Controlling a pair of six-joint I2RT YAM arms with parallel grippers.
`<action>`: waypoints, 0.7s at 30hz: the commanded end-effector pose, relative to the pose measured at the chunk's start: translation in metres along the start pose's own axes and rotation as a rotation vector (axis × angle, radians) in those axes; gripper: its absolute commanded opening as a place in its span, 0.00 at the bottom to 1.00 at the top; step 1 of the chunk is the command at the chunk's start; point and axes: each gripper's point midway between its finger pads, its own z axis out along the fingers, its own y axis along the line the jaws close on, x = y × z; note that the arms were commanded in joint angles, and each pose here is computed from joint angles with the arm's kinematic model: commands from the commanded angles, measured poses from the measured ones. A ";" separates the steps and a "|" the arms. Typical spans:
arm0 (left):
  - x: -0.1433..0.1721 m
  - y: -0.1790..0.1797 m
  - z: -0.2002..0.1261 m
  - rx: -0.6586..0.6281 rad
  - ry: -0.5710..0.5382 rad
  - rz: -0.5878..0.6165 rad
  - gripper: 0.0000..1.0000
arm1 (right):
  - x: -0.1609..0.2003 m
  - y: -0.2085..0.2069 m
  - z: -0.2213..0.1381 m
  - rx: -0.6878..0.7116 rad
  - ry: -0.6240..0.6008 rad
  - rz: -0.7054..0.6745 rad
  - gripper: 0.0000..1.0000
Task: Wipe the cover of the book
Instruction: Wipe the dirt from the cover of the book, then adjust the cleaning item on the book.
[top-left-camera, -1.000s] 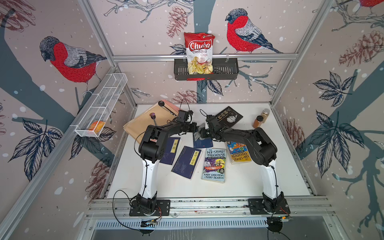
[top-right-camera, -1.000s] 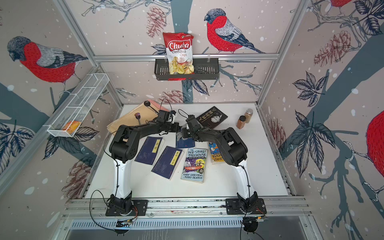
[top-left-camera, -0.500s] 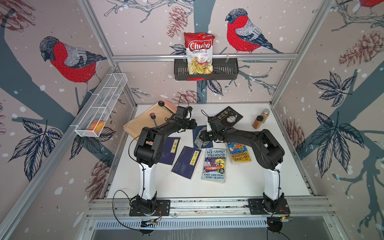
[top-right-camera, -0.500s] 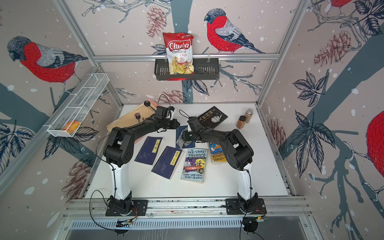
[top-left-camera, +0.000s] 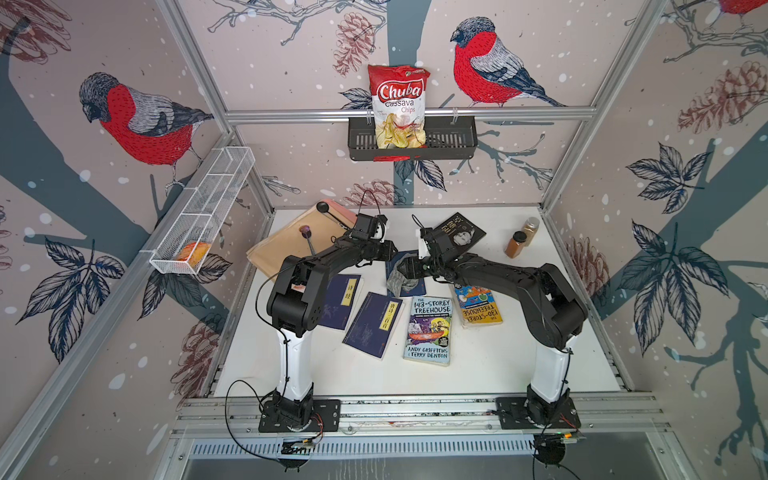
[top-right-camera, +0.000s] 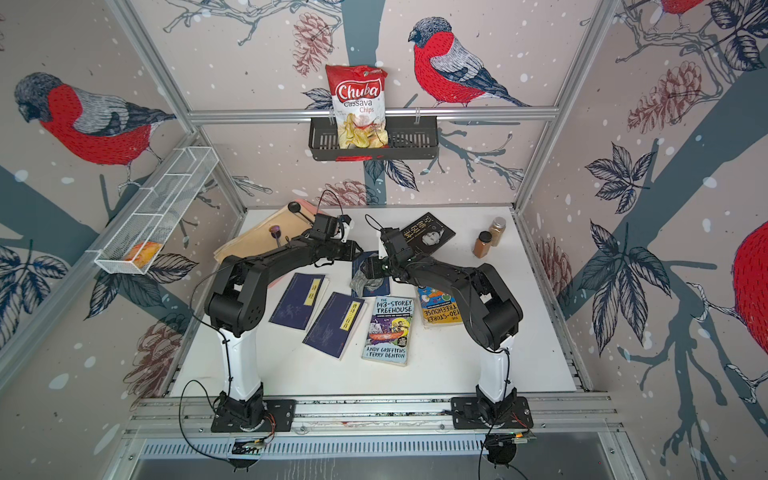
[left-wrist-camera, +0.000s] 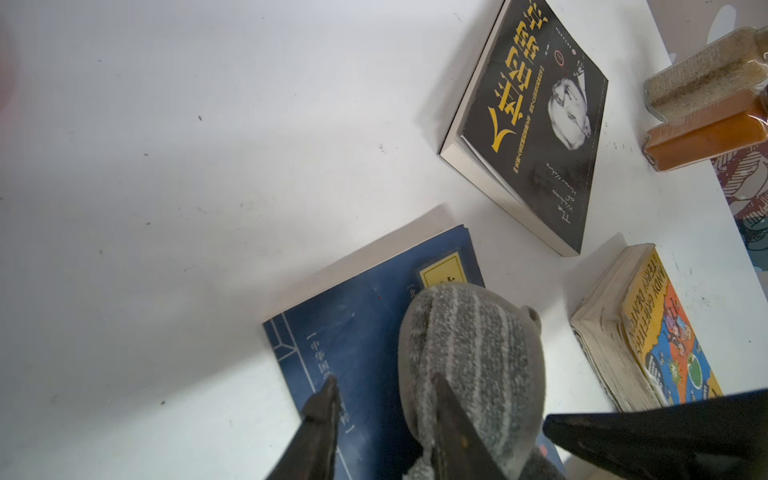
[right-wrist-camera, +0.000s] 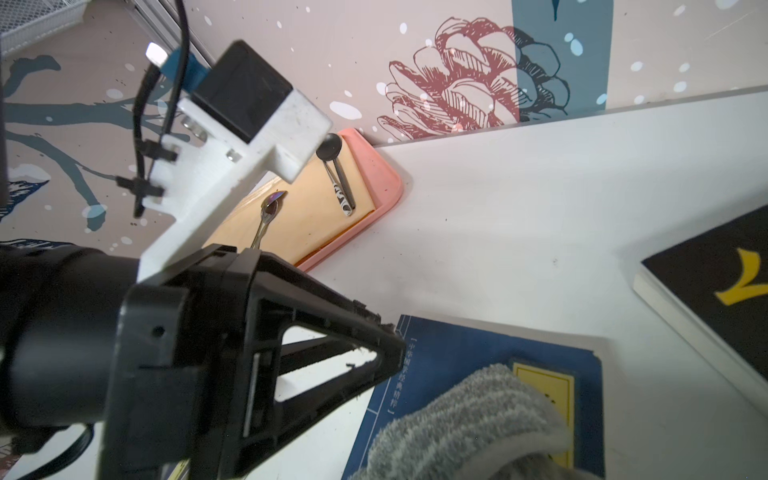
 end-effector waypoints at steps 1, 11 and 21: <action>0.002 -0.004 0.001 0.000 0.016 0.022 0.40 | -0.009 0.005 -0.011 -0.027 -0.040 -0.031 0.69; 0.022 -0.013 -0.012 -0.041 0.028 0.030 0.39 | -0.020 -0.041 -0.032 -0.004 -0.130 0.075 0.66; 0.067 -0.032 -0.035 0.033 0.068 -0.015 0.30 | -0.043 -0.052 0.004 -0.082 -0.128 0.086 0.62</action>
